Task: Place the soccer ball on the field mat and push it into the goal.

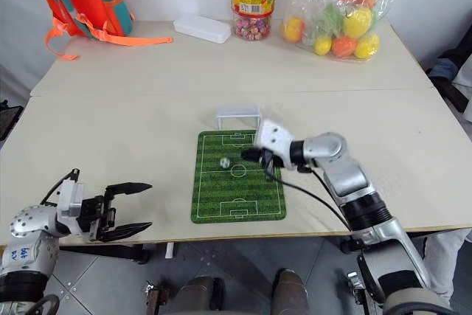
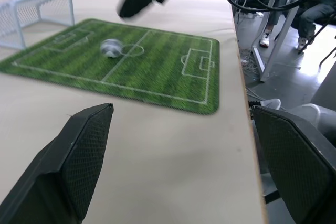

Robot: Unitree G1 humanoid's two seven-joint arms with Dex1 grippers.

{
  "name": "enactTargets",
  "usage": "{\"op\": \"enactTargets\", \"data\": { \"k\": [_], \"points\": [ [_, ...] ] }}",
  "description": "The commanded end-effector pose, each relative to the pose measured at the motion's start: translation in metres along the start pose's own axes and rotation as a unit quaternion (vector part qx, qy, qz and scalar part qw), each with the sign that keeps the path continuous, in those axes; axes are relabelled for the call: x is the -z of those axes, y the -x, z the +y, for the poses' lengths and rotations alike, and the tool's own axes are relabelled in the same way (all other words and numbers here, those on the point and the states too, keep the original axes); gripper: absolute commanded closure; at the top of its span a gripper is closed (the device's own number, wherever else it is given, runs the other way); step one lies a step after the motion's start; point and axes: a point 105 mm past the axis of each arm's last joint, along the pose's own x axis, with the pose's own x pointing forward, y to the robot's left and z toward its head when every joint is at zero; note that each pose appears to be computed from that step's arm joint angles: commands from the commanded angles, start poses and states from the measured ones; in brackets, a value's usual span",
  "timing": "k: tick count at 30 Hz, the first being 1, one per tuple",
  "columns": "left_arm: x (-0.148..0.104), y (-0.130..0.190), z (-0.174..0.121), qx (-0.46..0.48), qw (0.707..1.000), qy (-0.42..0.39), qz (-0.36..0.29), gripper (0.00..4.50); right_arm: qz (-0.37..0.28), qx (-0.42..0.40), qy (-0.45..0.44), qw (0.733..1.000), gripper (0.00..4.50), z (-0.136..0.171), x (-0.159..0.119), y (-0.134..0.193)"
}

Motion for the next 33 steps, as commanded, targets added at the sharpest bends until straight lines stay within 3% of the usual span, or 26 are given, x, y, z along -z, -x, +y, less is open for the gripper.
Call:
{"op": "enactTargets", "data": {
  "k": [1,15,22,28,31,33],
  "points": [
    [-0.004,0.002,0.001,0.017,1.000,-0.012,-0.004,0.00,-0.023,0.018,0.002,1.000,4.48,-0.005,-0.014,0.011],
    [-0.009,-0.003,0.030,0.009,0.999,-0.031,-0.004,0.00,-0.021,0.027,-0.002,0.999,4.48,-0.011,-0.012,0.032],
    [-0.008,-0.002,0.040,-0.013,1.000,-0.017,-0.004,0.00,0.005,0.014,-0.021,1.000,4.48,-0.008,0.008,0.061],
    [-0.009,0.007,0.057,-0.077,0.997,0.017,0.007,0.00,0.045,0.015,-0.046,0.998,4.48,-0.011,0.041,0.108],
    [-0.009,0.011,0.067,-0.121,0.992,0.013,0.017,0.00,0.045,0.000,-0.053,0.998,3.94,-0.006,0.049,0.126],
    [-0.013,0.016,0.065,-0.119,0.993,0.011,0.010,0.00,0.032,-0.005,-0.051,0.998,3.25,-0.005,0.053,0.137]
  ]
}}
